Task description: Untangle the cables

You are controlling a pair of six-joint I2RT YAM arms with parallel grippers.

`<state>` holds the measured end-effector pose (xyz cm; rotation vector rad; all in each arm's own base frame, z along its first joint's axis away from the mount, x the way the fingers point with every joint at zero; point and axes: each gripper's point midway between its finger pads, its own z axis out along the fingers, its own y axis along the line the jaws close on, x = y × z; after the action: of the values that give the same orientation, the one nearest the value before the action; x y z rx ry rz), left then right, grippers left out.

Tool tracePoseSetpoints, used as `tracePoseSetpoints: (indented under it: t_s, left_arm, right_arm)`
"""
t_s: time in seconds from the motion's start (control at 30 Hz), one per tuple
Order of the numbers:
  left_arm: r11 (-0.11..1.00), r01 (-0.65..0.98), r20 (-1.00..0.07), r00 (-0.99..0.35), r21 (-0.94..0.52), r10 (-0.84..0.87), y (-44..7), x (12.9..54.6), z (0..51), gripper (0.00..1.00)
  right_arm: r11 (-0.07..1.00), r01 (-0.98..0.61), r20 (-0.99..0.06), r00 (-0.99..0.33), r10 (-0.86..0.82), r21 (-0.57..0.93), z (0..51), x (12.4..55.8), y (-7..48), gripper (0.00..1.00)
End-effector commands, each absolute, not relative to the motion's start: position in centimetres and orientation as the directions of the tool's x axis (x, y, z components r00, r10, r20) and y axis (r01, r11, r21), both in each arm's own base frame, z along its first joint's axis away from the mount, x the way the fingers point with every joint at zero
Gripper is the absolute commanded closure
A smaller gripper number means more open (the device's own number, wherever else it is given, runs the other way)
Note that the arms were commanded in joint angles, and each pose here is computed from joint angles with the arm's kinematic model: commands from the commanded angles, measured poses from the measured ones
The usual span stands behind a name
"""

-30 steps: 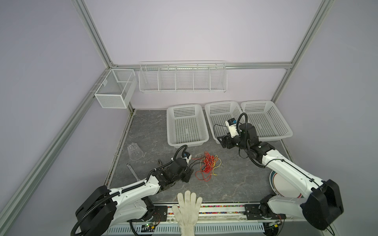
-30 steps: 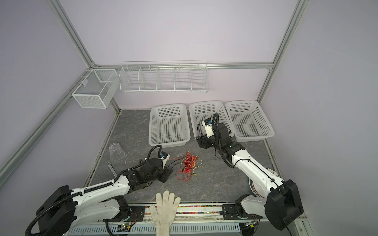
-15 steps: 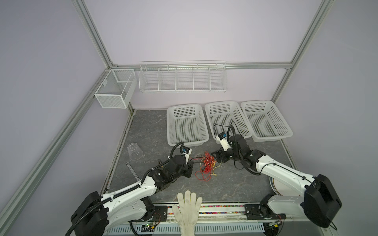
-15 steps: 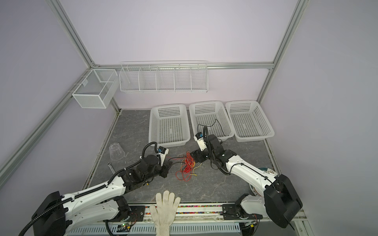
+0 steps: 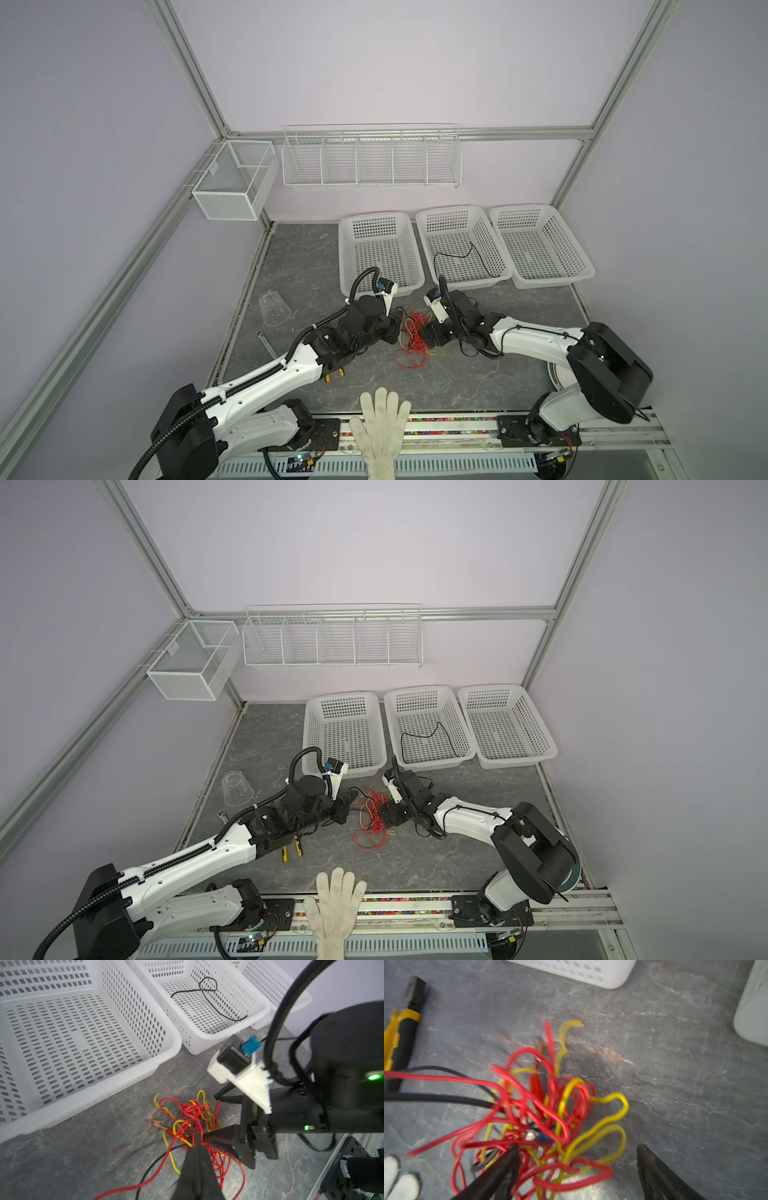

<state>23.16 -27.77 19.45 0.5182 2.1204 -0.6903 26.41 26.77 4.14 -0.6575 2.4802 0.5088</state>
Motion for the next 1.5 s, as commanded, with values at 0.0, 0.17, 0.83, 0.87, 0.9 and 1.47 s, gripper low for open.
tracePoseSetpoints:
  t_s: [0.0,0.17,0.83,0.87,0.9,1.47]
  left_arm:
    - [0.741,0.594,-0.815,-0.569,-0.312,0.113,-28.4,22.8,21.0,1.00]
    - [0.737,0.599,-0.841,-0.535,-0.315,0.076,-27.8,22.7,22.9,1.00]
    - [0.946,0.297,-0.948,-0.318,-0.132,-0.033,-15.7,23.3,32.5,1.00]
    - [0.939,0.311,-0.953,-0.298,-0.148,-0.052,-15.3,22.8,33.4,1.00]
    - [0.931,0.329,-0.957,-0.283,-0.159,-0.064,-15.2,22.5,34.2,1.00]
    - [0.787,0.577,-0.961,-0.268,-0.217,-0.068,-20.1,20.6,36.1,1.00]
  right_arm:
    - [0.842,-0.498,-0.568,-0.762,-0.311,0.208,3.5,27.5,27.1,0.29]
    - [0.854,-0.477,-0.542,-0.783,-0.305,0.208,2.3,27.2,26.6,0.74]
    - [0.968,-0.235,-0.464,-0.850,-0.249,-0.091,0.8,25.6,17.2,0.94]
    - [0.968,-0.235,-0.466,-0.849,-0.249,-0.089,0.9,25.6,17.2,0.94]
    - [0.968,-0.237,-0.467,-0.848,-0.250,-0.087,1.0,25.5,17.2,0.94]
    - [0.806,-0.587,-0.771,-0.549,-0.323,0.080,15.3,25.5,23.4,0.45]
